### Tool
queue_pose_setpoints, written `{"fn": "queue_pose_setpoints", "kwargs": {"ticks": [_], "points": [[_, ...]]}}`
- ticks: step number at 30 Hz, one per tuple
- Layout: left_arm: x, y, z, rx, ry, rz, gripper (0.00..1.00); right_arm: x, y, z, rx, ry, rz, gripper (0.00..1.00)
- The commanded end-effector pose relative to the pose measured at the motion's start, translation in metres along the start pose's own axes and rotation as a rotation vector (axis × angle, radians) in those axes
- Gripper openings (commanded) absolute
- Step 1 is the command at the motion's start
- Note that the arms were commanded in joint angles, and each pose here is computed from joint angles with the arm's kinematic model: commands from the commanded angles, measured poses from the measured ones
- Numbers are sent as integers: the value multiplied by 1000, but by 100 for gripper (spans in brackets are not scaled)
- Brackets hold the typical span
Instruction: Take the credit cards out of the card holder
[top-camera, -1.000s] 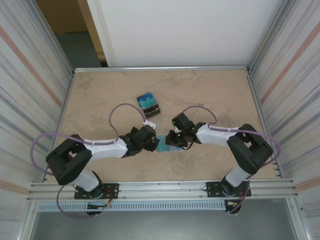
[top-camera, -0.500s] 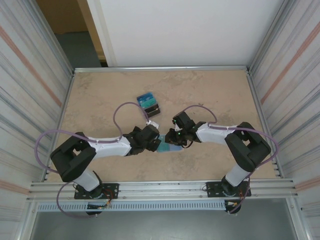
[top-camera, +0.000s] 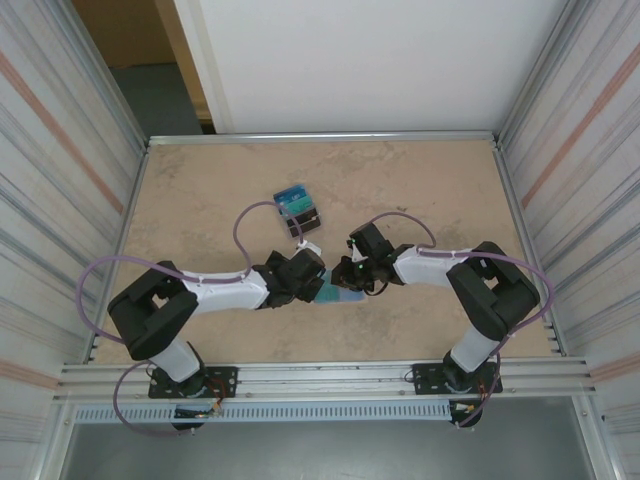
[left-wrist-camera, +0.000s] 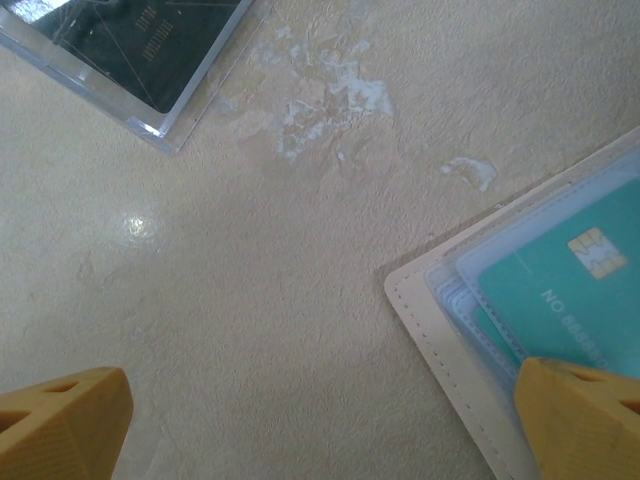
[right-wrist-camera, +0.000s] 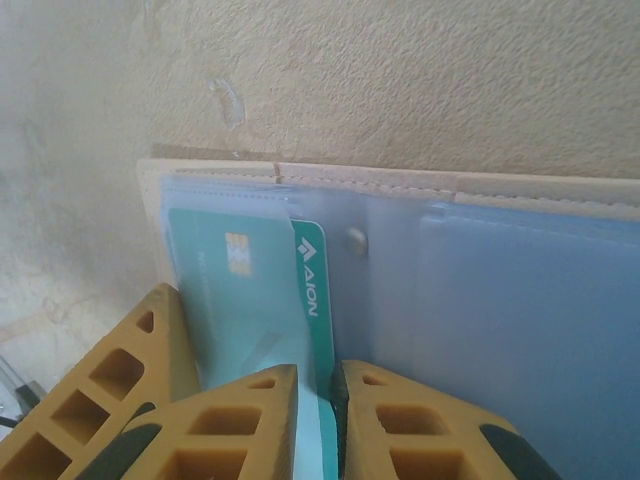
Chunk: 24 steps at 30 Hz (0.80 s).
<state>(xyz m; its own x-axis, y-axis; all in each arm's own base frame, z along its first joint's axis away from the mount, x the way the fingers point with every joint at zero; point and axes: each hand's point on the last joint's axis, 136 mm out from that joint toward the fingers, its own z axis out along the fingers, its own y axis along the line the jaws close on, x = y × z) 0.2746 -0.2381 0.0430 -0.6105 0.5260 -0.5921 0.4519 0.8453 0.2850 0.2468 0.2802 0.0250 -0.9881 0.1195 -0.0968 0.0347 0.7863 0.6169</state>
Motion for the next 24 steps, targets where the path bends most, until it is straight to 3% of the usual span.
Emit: {"fn": "queue_pose_setpoints", "kwargs": {"ticks": [1,10,24], "points": [[16,2,2,-26,64,51,99,3,-5,-1,-3,6,29,18],[17,1,2,-21,69,40,99,5,-7,-1,-5,7,40,18],[18,0,1,-13,75,36,99,-3,16,-13,-192,-11,54,13]]}}
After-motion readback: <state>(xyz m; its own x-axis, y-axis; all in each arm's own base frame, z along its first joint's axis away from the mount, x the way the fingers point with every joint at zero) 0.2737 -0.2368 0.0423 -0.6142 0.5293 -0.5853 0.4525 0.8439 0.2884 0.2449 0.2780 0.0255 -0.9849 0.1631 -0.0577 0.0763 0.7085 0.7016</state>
